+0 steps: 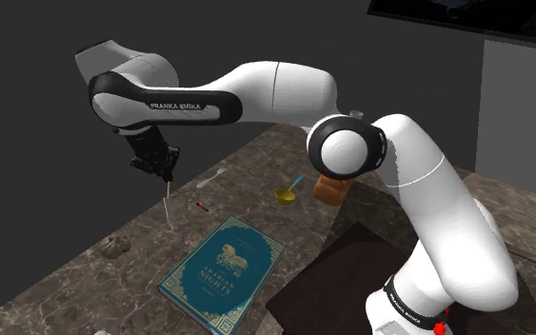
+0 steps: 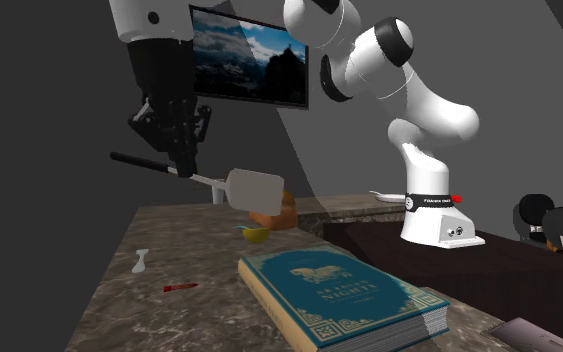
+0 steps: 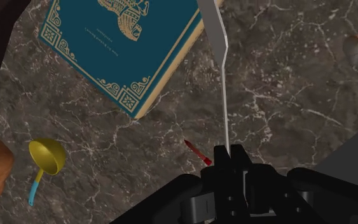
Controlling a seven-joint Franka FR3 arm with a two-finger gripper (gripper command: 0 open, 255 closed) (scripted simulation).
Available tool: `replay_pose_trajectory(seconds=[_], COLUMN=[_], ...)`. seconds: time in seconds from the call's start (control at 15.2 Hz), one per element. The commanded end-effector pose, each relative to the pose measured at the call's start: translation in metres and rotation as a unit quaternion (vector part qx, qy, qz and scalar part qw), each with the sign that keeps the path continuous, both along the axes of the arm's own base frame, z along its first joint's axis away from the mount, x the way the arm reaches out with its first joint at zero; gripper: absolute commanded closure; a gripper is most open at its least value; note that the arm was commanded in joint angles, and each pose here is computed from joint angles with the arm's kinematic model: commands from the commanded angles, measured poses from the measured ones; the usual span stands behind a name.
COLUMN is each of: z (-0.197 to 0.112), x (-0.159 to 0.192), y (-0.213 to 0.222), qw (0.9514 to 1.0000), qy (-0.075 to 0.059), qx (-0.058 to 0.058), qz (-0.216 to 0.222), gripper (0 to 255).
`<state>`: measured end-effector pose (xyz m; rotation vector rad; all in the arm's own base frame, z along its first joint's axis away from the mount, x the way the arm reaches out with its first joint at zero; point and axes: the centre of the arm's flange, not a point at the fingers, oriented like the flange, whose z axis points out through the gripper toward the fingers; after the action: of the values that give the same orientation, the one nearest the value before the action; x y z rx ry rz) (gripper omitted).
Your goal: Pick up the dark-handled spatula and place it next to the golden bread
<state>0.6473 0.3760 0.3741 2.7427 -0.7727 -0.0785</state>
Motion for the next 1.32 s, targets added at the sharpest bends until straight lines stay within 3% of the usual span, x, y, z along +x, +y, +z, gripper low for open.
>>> replay_pose_trajectory(seconds=[0.0,1.25], z=[0.004,0.004], x=[0.002,0.030], y=[-0.015,-0.264], qw=[1.0000,1.0000], qy=[0.000,0.000], qx=[0.000,0.000], qz=[0.000,0.000], gripper=[255,255])
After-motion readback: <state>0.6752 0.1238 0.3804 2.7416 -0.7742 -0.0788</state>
